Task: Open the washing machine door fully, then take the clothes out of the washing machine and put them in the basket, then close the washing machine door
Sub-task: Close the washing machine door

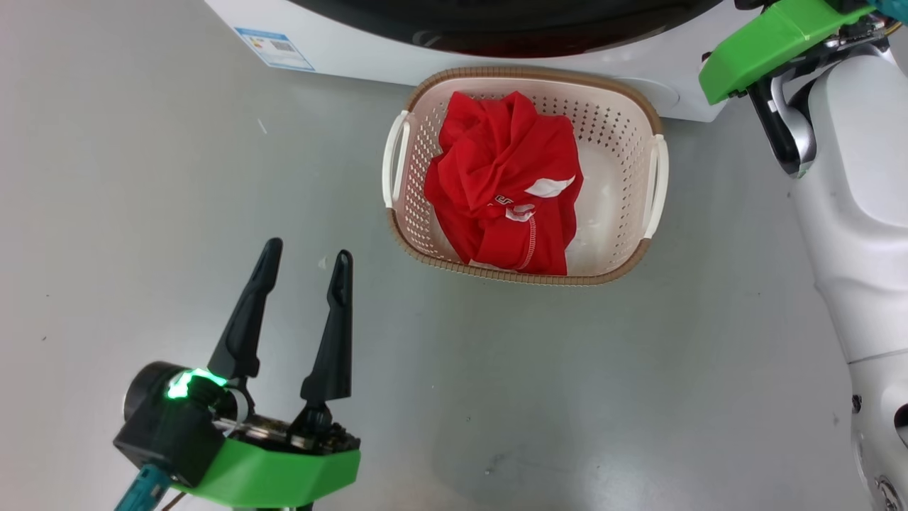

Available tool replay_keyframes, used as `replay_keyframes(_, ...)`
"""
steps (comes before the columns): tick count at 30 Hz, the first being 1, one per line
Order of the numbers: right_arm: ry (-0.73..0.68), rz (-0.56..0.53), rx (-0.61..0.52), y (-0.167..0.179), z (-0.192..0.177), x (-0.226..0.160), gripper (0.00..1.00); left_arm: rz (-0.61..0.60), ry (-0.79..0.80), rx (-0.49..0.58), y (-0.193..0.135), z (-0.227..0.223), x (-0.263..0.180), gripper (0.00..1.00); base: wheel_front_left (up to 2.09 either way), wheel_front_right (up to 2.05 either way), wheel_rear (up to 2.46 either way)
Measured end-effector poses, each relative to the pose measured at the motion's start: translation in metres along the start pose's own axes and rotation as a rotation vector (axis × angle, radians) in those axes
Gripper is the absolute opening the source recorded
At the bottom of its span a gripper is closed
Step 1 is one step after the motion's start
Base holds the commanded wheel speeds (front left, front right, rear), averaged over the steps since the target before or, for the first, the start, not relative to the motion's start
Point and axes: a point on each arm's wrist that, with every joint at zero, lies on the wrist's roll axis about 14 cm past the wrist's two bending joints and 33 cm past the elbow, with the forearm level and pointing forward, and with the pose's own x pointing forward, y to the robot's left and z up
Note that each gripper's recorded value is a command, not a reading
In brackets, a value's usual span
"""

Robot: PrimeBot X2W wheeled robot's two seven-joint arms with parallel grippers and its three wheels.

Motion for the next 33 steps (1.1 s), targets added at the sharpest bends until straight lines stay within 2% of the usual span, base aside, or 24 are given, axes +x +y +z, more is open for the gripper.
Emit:
replay_keyframes(11, 0.008, 0.004, -0.032, -0.001, 0.002, 0.004, 0.0, -0.004, 0.005, -0.001, -0.001, -0.002, 0.002, 1.0, 0.0, 0.0, 0.0)
replay_keyframes(26, -0.006, -0.005, -0.019, -0.004, 0.015, -0.003, 0.0, -0.026, -0.008, -0.014, -0.009, 0.001, 0.005, 1.0, 0.0, 0.0, 0.0)
replay_keyframes(28, -0.011, -0.008, -0.004, -0.004, 0.018, -0.004, 0.45, -0.03, -0.012, -0.017, -0.01, 0.002, 0.005, 1.0, 0.0, 0.0, 0.0)
replay_keyframes(29, -0.014, -0.008, -0.004, -0.004, 0.02, -0.005, 0.98, -0.032, -0.013, -0.018, -0.01, 0.002, 0.005, 1.0, 0.0, 0.0, 0.0)
replay_keyframes(33, -0.015, 0.004, -0.008, 0.001, 0.024, -0.011, 1.0, -0.048, -0.021, -0.026, -0.015, 0.005, 0.006, 1.0, 0.0, 0.0, 0.0)
